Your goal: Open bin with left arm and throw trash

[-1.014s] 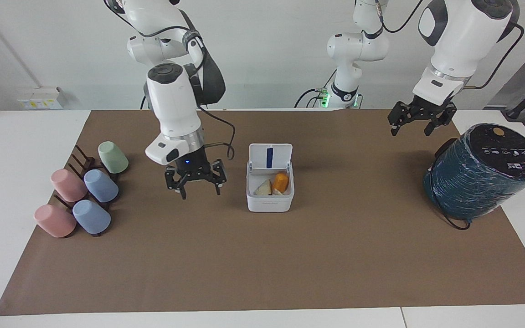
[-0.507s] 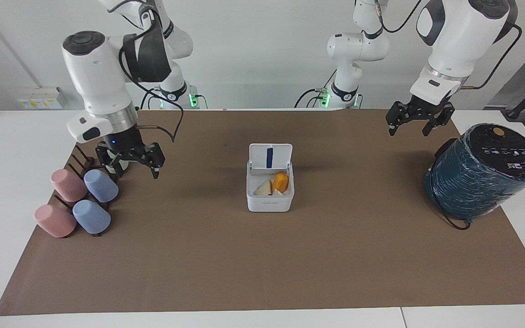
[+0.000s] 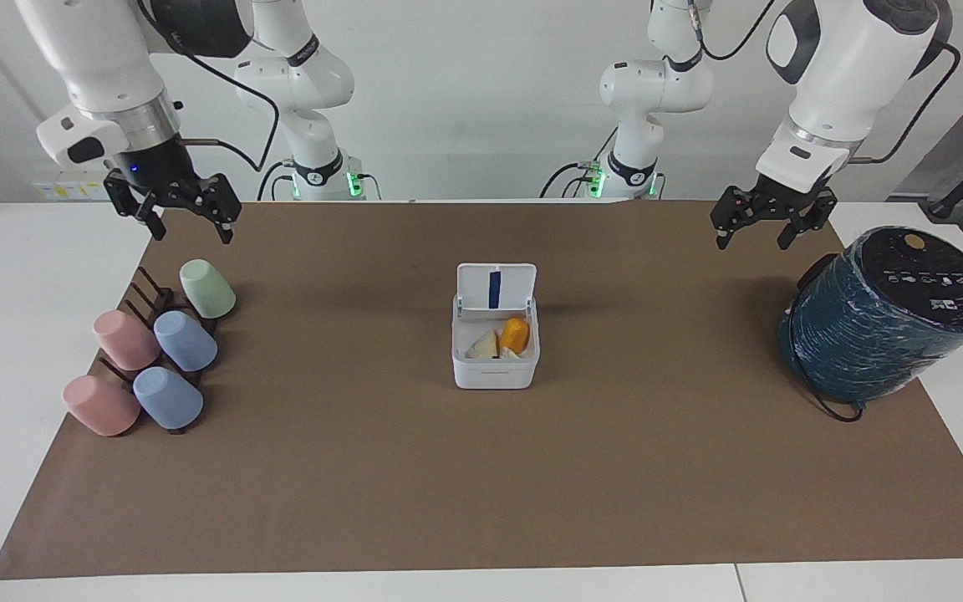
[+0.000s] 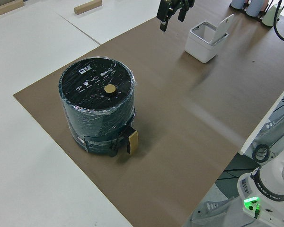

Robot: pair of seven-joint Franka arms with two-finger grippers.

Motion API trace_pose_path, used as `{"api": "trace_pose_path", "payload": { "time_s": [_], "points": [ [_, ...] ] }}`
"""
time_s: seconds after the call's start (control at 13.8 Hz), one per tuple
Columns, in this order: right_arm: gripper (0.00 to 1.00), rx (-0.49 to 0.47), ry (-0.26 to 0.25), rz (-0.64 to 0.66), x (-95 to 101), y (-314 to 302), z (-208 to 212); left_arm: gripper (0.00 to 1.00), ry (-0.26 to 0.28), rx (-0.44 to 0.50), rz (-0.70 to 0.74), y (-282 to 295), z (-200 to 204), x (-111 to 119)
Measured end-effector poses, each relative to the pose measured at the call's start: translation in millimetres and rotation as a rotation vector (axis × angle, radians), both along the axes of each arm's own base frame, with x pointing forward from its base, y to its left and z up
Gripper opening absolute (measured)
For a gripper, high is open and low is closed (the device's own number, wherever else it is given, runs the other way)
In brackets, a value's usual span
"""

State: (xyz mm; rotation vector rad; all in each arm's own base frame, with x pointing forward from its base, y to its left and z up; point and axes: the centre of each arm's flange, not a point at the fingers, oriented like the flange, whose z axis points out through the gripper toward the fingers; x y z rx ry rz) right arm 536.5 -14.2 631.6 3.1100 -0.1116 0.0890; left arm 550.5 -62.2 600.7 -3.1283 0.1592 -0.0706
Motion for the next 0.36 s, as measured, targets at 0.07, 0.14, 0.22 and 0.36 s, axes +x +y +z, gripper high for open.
{"api": "trace_pose_path", "payload": {
  "time_s": [0.07,0.14,0.22,0.36],
  "points": [
    [1.0,0.001,0.017,0.014,-8.9,-1.3,8.4,1.0,0.0,0.0,0.0,0.0,0.0,0.0],
    [1.0,0.001,0.027,0.027,-14.6,-1.0,14.2,1.0,0.0,0.0,0.0,0.0,0.0,0.0],
    [1.0,0.001,0.027,0.034,-16.6,-0.5,16.8,1.0,0.0,0.0,0.0,0.0,0.1,0.0],
    [1.0,0.001,0.04,0.05,-17.3,2.5,14.9,1.0,-0.001,0.0,0.0,0.0,0.3,0.0]
  ]
}}
